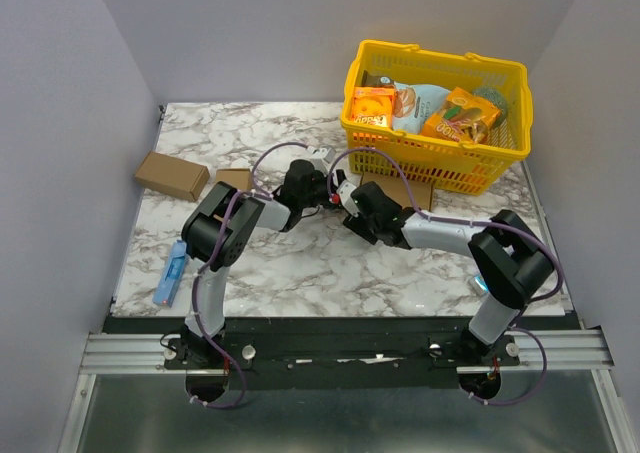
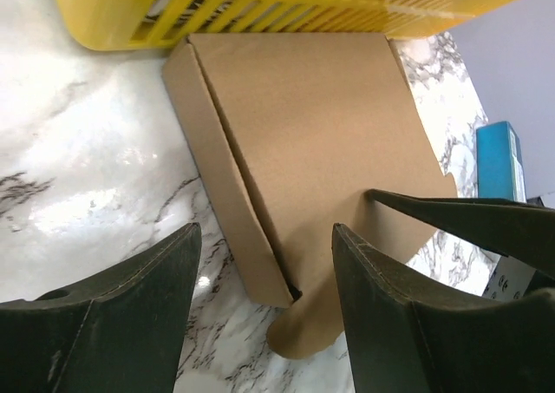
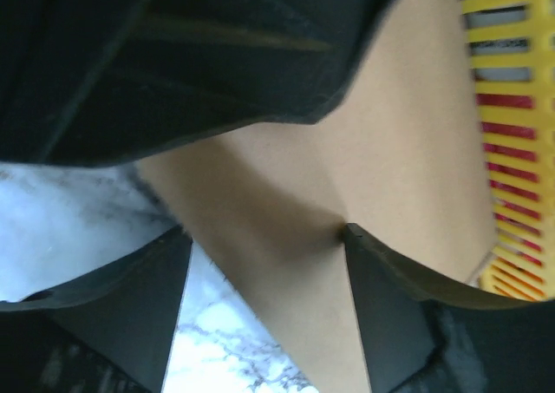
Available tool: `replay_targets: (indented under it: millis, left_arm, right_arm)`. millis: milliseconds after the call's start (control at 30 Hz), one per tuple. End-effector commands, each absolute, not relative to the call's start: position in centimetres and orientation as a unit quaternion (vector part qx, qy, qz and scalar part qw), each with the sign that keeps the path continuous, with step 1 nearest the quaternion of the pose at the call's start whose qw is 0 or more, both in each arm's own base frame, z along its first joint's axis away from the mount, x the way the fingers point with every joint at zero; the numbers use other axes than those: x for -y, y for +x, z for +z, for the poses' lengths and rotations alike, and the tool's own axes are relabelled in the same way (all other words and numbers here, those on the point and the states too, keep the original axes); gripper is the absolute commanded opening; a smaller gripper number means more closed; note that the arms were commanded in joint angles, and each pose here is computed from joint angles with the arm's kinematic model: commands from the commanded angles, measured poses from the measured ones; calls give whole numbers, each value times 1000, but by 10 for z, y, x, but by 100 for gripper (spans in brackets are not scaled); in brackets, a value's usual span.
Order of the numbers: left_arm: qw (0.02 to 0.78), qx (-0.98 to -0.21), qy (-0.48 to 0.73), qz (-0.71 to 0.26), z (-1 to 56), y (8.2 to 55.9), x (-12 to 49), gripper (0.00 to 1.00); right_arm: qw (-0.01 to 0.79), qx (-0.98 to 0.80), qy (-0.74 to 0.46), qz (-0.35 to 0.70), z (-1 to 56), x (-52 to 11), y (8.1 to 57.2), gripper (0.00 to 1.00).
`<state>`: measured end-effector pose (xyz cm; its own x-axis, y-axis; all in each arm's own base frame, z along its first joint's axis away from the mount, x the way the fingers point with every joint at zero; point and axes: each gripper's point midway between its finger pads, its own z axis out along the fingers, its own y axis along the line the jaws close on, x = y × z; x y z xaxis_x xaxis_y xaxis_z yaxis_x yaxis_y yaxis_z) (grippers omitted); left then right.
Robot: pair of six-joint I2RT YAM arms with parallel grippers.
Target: Fold the paper box
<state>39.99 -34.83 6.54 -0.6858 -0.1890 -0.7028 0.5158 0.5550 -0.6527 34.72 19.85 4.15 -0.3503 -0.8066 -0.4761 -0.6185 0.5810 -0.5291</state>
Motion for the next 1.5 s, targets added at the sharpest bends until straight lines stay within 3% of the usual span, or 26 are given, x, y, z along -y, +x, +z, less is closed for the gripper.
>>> replay_targets:
  millis: [0, 333, 367, 467, 967, 1467]
  left_arm:
    - [416, -796, 69, -435, 83, 416, 322, 71]
    - [442, -789, 38, -424, 106, 405, 282, 71]
    - [440, -793, 32, -420, 102, 401, 274, 71]
    - [445, -790, 24, -420, 110, 390, 263, 71]
    - [389, -797, -6, -463, 118, 311, 252, 81]
    - [362, -770, -43, -524, 147, 319, 291, 91]
  right_arm:
    - [394, -802, -402, -199, 44, -185, 362, 64]
    - [394, -784, -422, -229, 42, -191, 358, 26]
    - [390, -785, -427, -225, 42, -194, 354, 18]
    - [366, -799, -431, -206, 45, -195, 339, 12]
    - [339, -829, -441, -52, 83, -215, 270, 8]
    - [357, -797, -485, -41, 90, -240, 230, 8]
